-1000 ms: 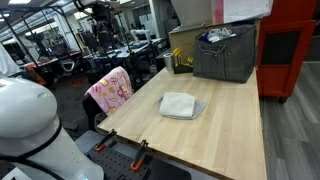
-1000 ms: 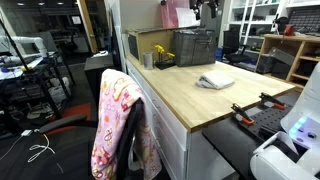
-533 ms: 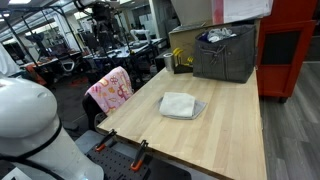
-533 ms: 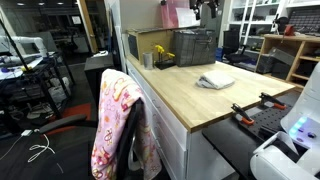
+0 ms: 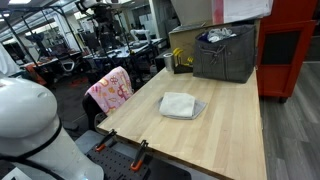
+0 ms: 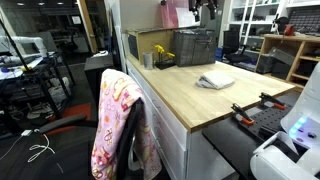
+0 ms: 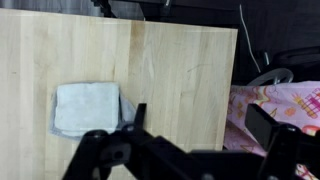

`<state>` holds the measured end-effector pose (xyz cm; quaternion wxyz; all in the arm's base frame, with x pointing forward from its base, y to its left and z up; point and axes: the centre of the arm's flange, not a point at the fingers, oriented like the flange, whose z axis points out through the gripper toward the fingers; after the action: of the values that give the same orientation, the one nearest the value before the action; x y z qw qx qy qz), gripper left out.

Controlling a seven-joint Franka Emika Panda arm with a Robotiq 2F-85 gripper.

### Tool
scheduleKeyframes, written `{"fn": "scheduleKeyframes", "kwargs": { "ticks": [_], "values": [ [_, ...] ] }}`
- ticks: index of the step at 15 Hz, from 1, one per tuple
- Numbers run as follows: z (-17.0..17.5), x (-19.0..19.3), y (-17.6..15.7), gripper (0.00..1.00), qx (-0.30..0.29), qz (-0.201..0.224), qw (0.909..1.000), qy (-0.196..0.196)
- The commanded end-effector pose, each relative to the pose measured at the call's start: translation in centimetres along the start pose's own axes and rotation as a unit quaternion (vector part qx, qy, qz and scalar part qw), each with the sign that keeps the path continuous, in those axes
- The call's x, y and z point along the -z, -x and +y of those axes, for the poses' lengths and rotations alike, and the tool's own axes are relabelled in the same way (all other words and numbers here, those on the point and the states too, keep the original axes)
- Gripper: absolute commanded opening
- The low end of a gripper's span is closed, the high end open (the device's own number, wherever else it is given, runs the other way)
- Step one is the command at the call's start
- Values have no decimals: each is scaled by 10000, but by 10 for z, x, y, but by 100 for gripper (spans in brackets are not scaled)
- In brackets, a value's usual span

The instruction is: Put the white towel on the backrest of the jersey

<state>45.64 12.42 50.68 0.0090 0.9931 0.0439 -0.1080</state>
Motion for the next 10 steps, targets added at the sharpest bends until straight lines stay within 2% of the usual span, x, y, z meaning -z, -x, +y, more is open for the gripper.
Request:
{"fn": "scheduleKeyframes", "kwargs": {
  "ticks": [1,4,10],
  "values": [
    [5,-17,-25,100,-85,118,9999,4],
    [14,-41,-49,100,-151,223,9996,-28],
    [55,-119,-84,100,-436,157,9986,240]
  ]
}}
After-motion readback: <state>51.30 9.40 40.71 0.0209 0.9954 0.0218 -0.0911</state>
